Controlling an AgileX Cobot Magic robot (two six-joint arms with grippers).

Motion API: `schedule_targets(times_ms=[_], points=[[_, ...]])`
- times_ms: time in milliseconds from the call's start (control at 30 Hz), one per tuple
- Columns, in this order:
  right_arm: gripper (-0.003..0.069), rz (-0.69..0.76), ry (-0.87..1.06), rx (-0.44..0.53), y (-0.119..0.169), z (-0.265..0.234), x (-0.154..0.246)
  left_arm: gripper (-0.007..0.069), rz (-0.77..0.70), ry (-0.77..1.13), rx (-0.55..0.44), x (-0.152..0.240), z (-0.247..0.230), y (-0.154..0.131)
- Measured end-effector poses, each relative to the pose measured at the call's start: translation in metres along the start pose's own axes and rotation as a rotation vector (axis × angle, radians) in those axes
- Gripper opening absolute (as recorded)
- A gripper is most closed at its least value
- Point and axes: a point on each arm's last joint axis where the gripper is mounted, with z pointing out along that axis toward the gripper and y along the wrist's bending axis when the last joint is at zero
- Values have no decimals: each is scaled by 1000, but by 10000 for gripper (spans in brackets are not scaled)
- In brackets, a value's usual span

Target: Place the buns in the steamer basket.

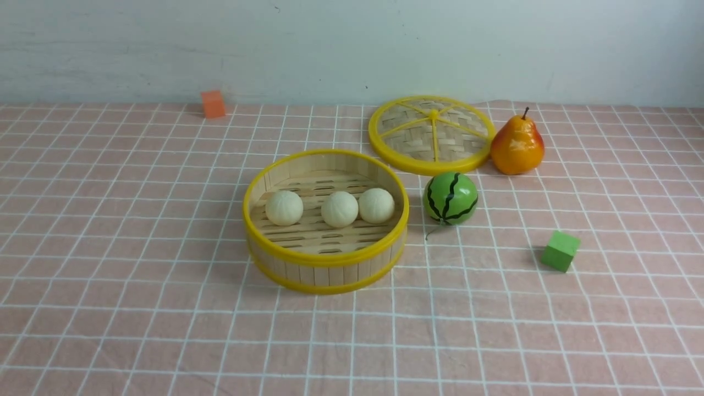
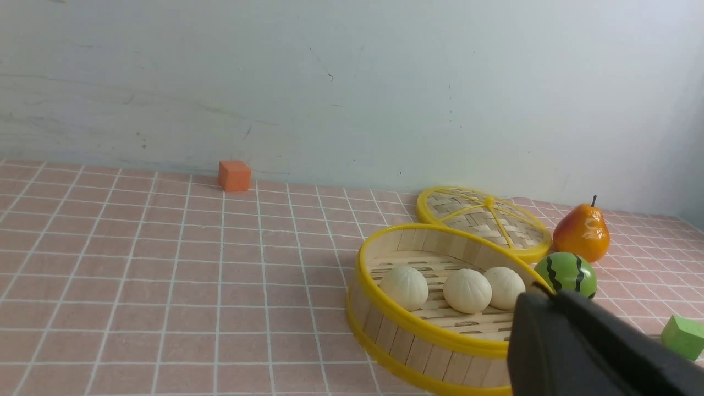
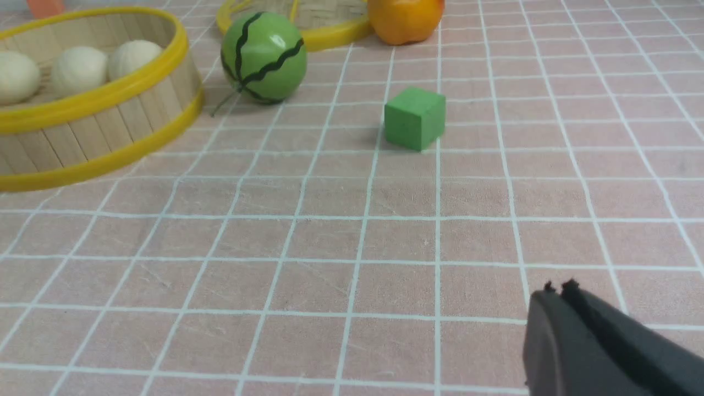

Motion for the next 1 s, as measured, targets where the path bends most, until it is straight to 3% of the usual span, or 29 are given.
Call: schedule_targets(times_ms=[200,800,1000], points=[[-10,11,23,57,-3,-1,1,-14,0,1,-1,0,0,0],[0,10,26,59,-3,-1,1,-13,0,1,-1,0,0,0],[3,10,26,59,-3,-1,1,-8,9,4,-13,19,1,4]])
